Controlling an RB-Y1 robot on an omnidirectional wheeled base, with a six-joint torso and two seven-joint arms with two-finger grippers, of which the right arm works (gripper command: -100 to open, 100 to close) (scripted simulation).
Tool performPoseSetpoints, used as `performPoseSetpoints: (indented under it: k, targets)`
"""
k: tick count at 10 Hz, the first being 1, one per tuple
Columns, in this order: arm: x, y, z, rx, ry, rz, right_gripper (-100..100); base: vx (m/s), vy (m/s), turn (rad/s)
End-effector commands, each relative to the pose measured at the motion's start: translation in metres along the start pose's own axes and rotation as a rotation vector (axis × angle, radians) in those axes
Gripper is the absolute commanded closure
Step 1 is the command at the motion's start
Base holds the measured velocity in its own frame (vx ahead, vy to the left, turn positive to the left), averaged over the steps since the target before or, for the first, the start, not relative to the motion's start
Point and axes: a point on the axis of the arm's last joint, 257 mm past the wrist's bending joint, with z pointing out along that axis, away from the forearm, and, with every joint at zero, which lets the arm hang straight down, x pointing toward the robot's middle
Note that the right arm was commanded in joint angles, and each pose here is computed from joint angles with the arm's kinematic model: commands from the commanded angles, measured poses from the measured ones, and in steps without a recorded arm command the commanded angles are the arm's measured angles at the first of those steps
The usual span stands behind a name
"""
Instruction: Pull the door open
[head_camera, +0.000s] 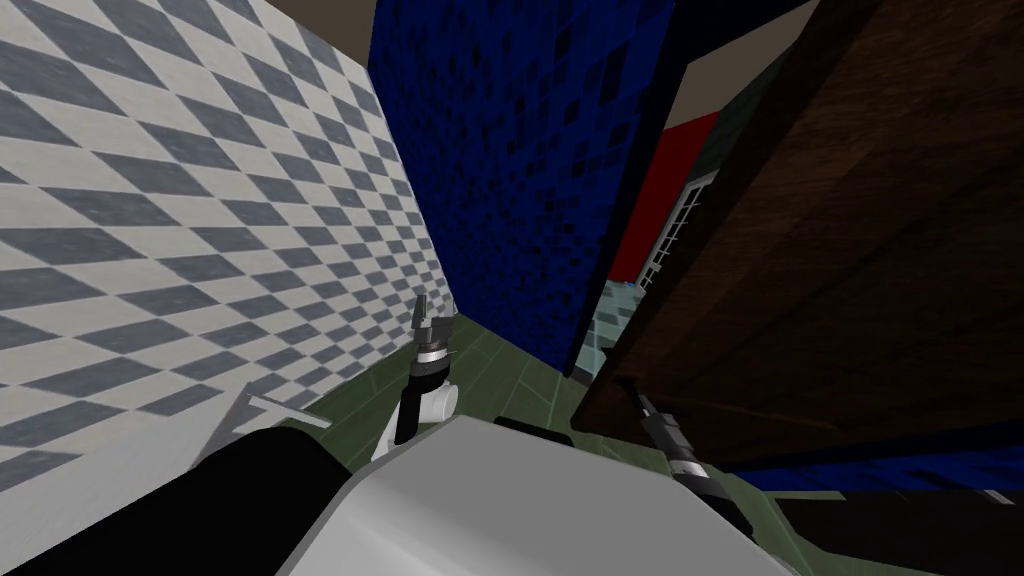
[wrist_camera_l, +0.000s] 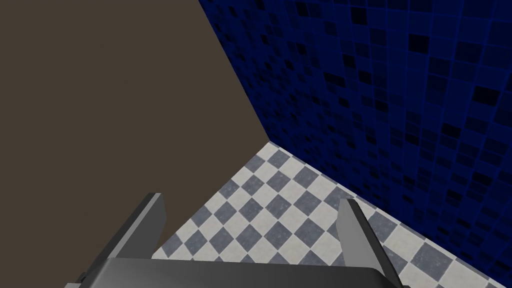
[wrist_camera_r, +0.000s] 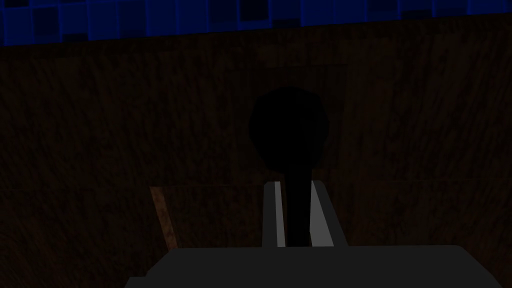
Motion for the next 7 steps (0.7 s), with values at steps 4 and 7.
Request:
performPoseSetpoints:
  k: [4,7]
  targets:
    - [-0.003,-0.001,-0.0175,0.000,0.016,0.001,100,-0.167,-0.070,0.171]
    - [-0.006,0.000,-0.0300,-0.003,0.026,0.000,100,-0.195,-0.080,0.164]
